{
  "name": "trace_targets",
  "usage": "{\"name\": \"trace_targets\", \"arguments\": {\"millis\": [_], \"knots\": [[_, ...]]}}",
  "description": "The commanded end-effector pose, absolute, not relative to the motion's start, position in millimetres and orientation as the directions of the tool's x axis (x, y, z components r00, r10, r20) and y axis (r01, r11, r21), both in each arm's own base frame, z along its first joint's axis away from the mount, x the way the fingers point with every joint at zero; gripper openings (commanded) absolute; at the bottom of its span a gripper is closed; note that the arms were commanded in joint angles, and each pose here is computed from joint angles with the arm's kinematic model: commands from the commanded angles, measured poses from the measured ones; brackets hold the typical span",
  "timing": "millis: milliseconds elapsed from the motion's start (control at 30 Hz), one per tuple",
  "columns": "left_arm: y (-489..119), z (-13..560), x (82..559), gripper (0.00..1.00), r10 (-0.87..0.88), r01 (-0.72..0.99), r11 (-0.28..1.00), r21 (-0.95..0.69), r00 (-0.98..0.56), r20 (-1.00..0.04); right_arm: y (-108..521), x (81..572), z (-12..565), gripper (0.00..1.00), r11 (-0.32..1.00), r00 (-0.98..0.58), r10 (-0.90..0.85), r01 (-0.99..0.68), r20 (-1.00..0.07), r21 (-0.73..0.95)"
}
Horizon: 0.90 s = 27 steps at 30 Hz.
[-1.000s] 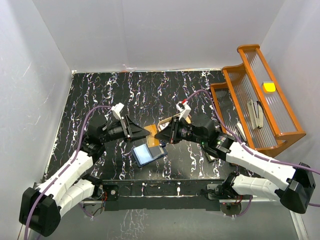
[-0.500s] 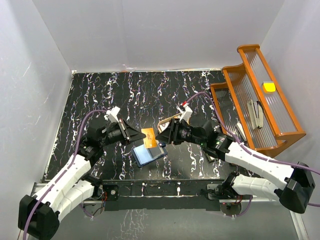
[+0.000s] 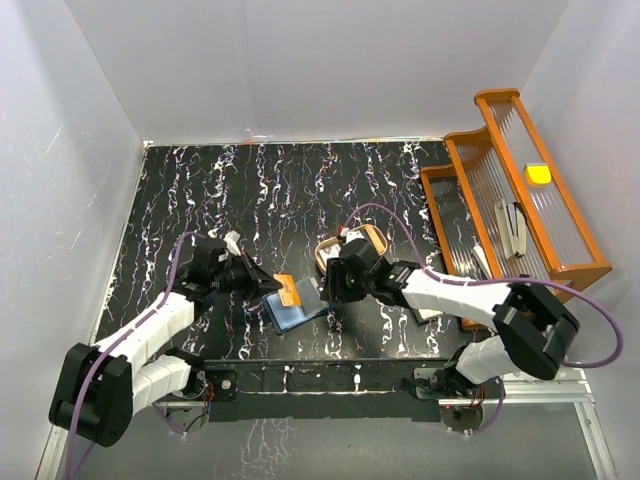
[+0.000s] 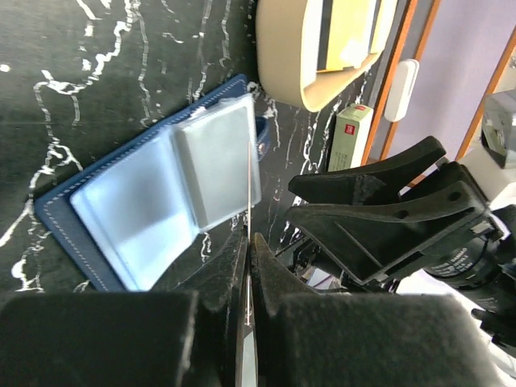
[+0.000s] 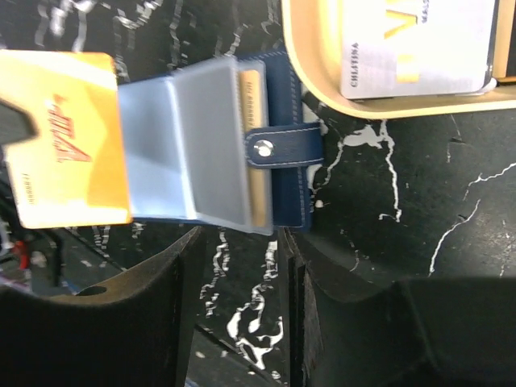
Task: Put the credit cards into the card holder
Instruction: Insert the credit card into the card holder.
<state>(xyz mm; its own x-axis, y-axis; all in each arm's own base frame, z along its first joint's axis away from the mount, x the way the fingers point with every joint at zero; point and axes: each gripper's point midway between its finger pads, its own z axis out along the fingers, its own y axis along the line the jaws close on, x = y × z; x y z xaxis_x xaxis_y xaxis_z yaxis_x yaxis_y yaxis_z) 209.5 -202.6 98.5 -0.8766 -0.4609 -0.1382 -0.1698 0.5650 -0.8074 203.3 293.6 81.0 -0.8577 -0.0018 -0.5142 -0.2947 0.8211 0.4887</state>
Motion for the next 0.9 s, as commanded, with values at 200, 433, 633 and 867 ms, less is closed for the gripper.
{"name": "trace_targets", "arguments": {"millis": [200, 433, 633, 867], "knots": [[-196.4, 79.9, 207.3, 0.00, -0.457, -0.187, 0.523, -0.832, -0.885, -0.088, 314.5, 224.5, 70.5, 0.37, 0.814, -0.823, -0.064, -0.370, -0.564, 0.448], [-189.7, 62.4, 201.7, 0.00, -0.433, -0.221, 0.552, -0.804, -0.900, -0.050, 316.0, 216.1, 52.8, 0.23, 0.818, -0.848, -0.101, -0.368, -0.520, 0.442], [-192.2, 62.9, 201.4, 0.00, -0.394, -0.198, 0.522, -0.830, -0.919, -0.029, 319.3, 194.9, 39.9, 0.23, 0.816, -0.878, -0.091, -0.337, -0.471, 0.470], [-191.3, 69.5, 202.9, 0.00, -0.373, -0.163, 0.523, -0.836, -0.926, -0.053, 322.7, 179.0, 38.9, 0.22, 0.824, -0.895, -0.085, -0.310, -0.437, 0.475]]}}
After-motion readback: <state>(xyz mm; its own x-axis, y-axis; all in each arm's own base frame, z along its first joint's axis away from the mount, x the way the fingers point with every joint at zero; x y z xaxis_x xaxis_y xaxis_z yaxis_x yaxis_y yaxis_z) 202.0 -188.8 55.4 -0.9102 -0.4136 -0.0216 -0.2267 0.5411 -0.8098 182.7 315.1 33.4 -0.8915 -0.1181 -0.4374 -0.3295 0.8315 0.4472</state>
